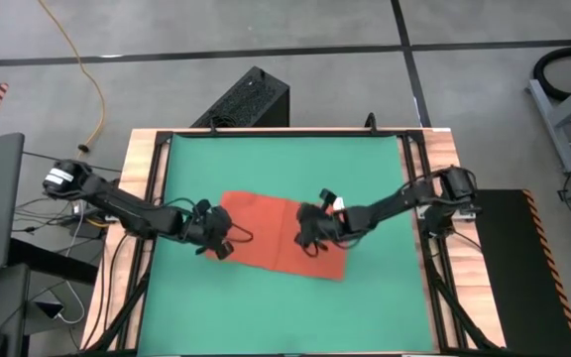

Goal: Roll towel into tight, uniform cylinder
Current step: Roll the orange towel

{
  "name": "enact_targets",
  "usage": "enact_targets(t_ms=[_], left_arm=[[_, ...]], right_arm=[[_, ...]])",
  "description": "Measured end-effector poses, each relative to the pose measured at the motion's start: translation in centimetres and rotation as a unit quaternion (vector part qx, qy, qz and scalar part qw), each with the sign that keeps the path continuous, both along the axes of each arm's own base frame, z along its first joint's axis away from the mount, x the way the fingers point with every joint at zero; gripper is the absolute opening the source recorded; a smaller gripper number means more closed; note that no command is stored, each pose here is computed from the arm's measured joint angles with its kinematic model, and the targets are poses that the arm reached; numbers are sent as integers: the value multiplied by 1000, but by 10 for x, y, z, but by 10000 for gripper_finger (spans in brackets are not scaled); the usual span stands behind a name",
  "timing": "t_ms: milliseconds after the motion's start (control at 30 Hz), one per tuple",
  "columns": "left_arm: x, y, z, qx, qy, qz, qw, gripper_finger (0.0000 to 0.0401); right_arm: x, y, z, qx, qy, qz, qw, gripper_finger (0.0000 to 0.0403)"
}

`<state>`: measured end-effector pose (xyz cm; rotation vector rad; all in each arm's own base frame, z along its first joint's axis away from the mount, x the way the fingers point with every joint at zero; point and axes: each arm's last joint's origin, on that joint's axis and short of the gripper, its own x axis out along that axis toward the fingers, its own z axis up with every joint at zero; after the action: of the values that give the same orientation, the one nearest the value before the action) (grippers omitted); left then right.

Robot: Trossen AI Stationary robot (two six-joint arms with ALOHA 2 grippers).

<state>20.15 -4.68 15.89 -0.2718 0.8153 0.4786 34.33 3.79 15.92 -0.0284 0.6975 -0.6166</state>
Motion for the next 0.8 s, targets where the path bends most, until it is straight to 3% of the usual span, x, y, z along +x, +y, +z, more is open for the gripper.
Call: enact_targets(t_ms=[133,267,500,800], left_arm=[[-5,-18,-3,-35,-13,-2,999,0],[-9,-33,-7,-50,-10,-16,999,0],[-8,-40,-30,-52,51,-23,997,0],[1,-33,-51,5,91,-20,996,0]], right_arm=[[-2,-9,-19,35,52,-8,998,11],[-5,3,-41,56,84,-19,995,11],[-8,35,-62,74,58,-48,994,10],[-9,88,-49,131,0,-30,991,9]])
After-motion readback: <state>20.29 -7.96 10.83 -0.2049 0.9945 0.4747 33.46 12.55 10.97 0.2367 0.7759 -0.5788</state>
